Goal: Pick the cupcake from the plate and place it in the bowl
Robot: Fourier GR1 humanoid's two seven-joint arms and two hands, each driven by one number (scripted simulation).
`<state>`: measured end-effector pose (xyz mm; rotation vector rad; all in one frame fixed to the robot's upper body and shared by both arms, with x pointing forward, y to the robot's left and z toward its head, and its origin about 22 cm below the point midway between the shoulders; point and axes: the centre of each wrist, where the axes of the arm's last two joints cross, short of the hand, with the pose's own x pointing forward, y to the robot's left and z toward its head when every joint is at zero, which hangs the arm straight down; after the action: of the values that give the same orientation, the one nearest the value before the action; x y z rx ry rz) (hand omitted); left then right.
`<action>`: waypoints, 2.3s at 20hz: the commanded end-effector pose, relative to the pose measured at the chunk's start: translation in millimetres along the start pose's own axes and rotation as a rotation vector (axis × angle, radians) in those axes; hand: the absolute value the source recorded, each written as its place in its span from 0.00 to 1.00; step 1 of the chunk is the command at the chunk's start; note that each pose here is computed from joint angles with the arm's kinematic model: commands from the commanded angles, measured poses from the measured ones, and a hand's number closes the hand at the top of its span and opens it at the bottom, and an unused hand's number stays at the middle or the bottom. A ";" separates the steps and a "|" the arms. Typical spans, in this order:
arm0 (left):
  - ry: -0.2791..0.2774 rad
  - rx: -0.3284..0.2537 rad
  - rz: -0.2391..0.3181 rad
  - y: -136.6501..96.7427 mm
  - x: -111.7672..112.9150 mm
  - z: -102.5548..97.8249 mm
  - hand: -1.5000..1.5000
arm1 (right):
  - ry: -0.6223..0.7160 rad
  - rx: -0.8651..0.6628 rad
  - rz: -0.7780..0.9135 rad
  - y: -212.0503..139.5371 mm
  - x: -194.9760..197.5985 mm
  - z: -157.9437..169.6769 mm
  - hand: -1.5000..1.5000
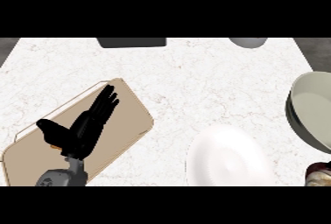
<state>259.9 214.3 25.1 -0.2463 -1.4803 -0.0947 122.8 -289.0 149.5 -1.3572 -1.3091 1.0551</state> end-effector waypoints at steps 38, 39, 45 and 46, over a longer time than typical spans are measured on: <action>-0.007 -0.062 -0.002 -19.4 10.1 -14.5 0.50 | 0.236 -0.001 -0.606 74.2 -139.1 -220.9 0.00; -0.002 -0.052 -0.022 -9.0 5.5 -4.7 0.50 | 0.247 -0.062 -0.699 65.5 -153.4 -216.6 0.00; 0.012 -0.001 -0.004 -3.1 -0.9 -3.2 0.50 | 0.096 -0.339 -1.033 50.0 -170.4 -191.6 0.00; 0.008 -0.006 0.002 -1.8 3.9 -6.5 0.50 | 0.042 -0.390 -1.067 45.2 -180.5 -184.2 0.00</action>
<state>265.5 206.5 27.9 -0.2564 -1.4748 -0.1129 321.1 -464.1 128.5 -0.8039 -1.7222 0.1737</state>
